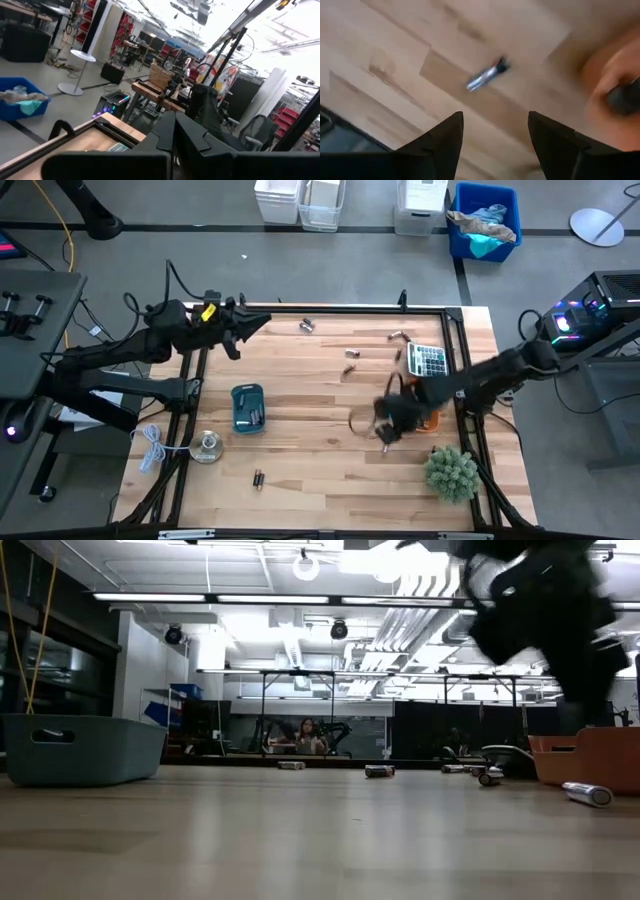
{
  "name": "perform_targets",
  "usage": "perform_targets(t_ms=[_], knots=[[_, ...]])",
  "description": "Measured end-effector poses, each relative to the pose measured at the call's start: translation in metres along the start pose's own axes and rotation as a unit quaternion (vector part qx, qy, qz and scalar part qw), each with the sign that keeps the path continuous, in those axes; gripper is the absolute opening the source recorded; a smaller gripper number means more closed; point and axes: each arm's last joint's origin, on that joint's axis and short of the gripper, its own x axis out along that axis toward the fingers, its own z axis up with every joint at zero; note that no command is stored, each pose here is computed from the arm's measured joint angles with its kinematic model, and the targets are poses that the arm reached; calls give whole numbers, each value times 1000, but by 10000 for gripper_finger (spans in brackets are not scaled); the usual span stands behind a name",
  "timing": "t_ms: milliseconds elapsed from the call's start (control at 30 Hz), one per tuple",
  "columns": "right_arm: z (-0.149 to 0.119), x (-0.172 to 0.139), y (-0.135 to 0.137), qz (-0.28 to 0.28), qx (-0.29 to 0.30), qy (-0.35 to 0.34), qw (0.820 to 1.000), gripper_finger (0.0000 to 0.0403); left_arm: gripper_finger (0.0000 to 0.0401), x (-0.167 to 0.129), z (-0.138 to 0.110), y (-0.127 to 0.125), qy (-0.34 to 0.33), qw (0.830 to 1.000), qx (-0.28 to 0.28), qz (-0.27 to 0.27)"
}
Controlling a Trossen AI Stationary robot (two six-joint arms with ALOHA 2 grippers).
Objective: Sort batteries
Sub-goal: Put the silver battery into the blue bin
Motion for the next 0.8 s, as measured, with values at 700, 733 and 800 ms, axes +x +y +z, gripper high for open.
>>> perform_targets(t_ms=[700,733,800], knots=[[-5,91,24,-77,241,-47,966,140,0,-1,-1,-2,18,999,-22,-38],[-4,90,24,-76,232,-47,969,109,0,-3,1,-3,15,999,-15,-40],[2,85,30,-67,199,-58,976,41,0,-7,5,-4,-1,999,5,-48]])
